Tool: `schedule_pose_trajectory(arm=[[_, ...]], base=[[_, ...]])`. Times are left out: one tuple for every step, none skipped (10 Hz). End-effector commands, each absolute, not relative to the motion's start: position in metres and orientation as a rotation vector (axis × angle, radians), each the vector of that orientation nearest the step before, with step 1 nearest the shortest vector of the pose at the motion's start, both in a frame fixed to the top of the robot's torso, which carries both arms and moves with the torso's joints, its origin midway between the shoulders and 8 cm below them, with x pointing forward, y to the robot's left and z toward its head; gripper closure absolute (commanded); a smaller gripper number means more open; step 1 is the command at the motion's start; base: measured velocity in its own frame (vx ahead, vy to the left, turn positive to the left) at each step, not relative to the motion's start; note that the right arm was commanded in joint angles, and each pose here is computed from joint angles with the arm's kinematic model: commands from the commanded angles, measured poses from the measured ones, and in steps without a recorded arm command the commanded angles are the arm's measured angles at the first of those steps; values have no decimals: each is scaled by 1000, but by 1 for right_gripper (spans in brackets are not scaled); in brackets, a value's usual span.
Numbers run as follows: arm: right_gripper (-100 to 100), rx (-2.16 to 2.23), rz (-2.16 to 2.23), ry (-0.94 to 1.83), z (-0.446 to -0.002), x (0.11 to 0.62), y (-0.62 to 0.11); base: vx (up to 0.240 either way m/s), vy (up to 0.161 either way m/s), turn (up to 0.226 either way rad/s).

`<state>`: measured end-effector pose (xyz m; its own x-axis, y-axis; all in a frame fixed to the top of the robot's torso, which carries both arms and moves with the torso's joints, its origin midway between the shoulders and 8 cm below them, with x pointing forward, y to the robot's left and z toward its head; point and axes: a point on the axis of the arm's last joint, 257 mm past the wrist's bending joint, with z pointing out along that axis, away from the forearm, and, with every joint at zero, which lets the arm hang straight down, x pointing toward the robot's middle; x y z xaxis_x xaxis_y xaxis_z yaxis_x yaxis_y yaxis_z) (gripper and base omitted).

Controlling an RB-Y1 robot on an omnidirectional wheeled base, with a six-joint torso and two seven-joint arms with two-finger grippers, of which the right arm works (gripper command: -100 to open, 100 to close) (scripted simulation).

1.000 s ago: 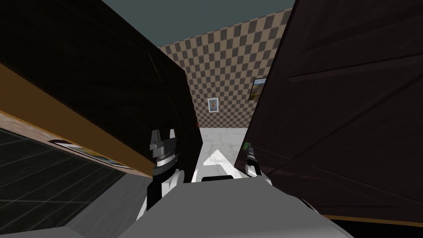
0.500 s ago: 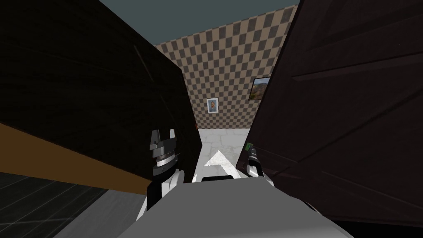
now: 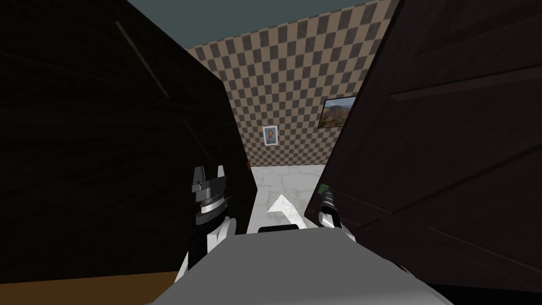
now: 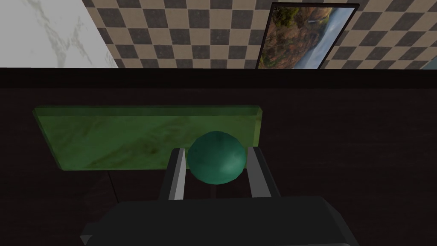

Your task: Push the door open

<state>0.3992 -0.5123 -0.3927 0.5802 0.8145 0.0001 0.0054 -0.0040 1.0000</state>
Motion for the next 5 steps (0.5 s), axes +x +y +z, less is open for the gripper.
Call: schedule_pose_trajectory(arm=[[100, 1442, 737, 737, -392, 399, -516], [100, 1444, 738, 740, -392, 399, -515], [100, 1448, 722, 722, -391, 394, -523], [100, 1451, 713, 713, -391, 391, -527], [100, 1453, 708, 708, -391, 389, -529]], base=[[74, -16, -8], [31, -11, -1], [97, -12, -26], [153, -59, -25], [164, -39, -14]])
